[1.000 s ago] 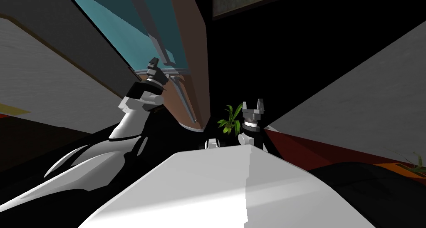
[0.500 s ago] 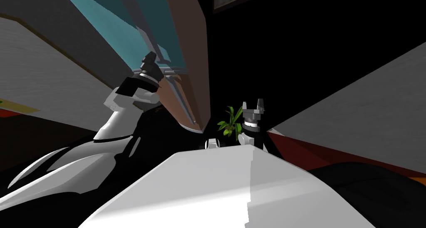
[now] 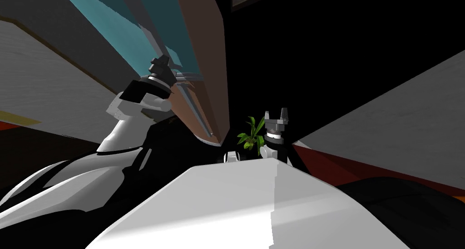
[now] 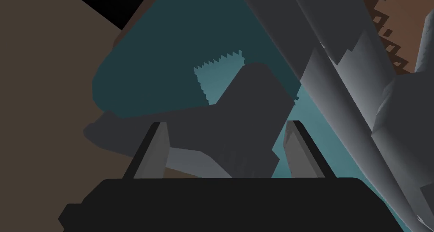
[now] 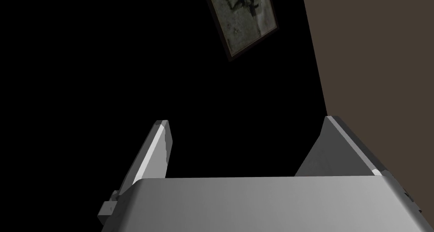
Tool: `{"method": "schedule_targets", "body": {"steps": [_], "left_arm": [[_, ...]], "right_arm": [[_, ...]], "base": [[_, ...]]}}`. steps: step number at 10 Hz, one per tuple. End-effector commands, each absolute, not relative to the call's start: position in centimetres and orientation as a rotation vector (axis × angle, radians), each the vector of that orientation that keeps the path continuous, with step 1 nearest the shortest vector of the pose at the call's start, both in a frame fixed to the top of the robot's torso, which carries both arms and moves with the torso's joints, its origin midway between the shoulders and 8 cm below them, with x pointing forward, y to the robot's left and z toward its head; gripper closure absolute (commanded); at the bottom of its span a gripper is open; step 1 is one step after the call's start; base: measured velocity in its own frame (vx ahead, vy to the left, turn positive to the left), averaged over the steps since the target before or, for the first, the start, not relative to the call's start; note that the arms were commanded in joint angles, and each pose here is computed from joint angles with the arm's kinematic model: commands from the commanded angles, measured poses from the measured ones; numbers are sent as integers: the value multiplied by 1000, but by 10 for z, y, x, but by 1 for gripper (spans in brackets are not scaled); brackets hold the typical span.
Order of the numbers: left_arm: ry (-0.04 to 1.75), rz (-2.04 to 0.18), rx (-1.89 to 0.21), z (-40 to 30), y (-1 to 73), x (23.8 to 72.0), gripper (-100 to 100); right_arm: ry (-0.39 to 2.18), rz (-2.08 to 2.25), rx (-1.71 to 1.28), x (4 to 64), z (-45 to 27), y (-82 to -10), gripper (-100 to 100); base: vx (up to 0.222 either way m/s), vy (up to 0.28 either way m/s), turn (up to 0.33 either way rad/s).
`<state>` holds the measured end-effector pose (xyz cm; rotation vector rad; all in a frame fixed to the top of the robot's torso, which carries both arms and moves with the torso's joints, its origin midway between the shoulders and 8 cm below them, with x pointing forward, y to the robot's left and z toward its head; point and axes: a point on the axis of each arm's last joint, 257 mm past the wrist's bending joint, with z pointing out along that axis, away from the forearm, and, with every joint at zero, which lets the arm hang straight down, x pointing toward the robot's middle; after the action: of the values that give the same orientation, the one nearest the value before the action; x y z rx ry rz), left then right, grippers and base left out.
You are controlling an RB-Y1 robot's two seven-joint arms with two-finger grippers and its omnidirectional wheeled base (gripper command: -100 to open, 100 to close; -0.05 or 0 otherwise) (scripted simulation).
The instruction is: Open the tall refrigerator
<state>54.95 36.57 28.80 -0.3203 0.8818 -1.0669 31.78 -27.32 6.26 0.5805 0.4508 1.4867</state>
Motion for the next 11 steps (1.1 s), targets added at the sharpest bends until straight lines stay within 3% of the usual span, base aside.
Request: {"method": "schedule_targets", "body": {"steps": [1,7,11], "left_arm": [[886,-1103,-300,290,352,544,100],[925,-1287,-209,299,285,512,100],[974,-1437,-143,298,234,483,100]], "right_arm": [[451,1487,581,318,63,-273,0],[451,1487,580,318,63,-273,0],[451,1486,580,318,63,-273,0]], "base": [[-92,123,14],[-135,300,2],[-148,384,9]]}}
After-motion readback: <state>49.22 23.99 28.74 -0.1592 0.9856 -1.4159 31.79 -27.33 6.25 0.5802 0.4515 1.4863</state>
